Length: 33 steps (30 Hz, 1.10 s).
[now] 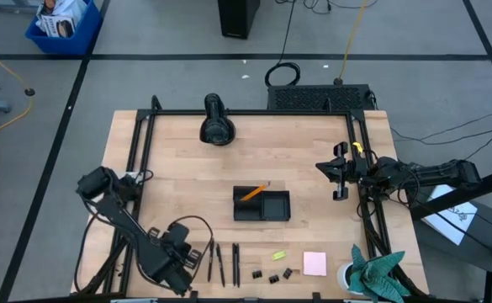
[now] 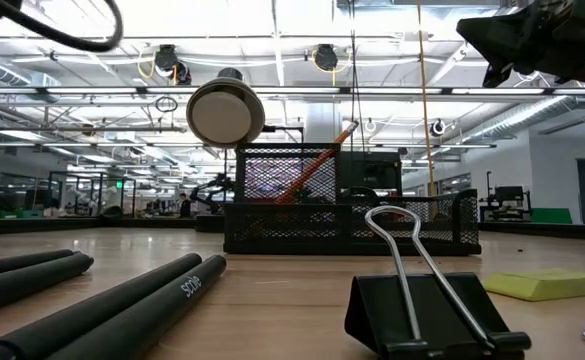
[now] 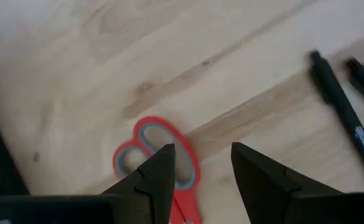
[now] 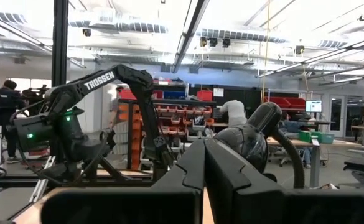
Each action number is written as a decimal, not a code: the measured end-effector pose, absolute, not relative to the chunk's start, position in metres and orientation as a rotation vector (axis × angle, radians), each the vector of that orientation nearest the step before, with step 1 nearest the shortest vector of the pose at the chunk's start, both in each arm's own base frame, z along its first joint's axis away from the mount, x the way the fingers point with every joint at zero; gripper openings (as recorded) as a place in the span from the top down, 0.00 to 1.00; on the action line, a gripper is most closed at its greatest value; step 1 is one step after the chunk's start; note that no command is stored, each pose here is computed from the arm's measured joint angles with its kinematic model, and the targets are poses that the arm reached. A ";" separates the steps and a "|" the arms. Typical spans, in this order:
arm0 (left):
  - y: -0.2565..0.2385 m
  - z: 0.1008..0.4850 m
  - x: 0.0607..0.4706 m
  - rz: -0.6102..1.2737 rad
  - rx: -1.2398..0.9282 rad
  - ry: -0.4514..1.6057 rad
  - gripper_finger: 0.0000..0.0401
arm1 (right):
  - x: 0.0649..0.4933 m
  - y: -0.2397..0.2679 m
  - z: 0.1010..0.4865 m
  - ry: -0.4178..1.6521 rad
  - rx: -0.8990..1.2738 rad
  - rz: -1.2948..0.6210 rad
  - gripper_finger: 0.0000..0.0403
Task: Pick and place office supplies into organizer
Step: Put the scissors into the desk organizer
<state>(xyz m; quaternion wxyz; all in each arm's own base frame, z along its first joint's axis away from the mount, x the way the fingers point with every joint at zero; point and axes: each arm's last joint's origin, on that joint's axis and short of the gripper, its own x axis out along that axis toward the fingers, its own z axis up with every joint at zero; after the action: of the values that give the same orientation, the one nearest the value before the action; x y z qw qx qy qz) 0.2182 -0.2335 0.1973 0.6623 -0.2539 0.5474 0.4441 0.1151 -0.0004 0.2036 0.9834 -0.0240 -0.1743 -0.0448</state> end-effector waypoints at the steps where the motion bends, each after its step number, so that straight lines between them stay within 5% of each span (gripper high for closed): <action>1: -0.233 0.197 0.218 0.979 -0.538 1.256 0.59 | 0.115 0.000 0.204 -0.351 -0.049 -0.091 1.00; 8: -0.224 0.200 0.213 0.919 -0.310 1.377 0.59 | 0.115 0.000 0.205 -0.367 -0.052 -0.093 1.00; 17: -0.224 0.193 0.210 0.872 -0.279 1.421 0.59 | 0.114 0.000 0.205 -0.370 -0.066 -0.096 1.00; 33: -0.230 0.167 0.201 1.277 -0.849 1.336 0.59 | 0.114 -0.001 0.205 -0.371 -0.048 -0.094 1.00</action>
<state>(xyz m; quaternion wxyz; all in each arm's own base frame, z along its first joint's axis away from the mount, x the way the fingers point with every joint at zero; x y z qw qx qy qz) 0.2010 -0.2301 0.1670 0.5259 -0.3549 0.5587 0.5342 0.1144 -0.0005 0.2055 0.9814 -0.0239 -0.1845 -0.0469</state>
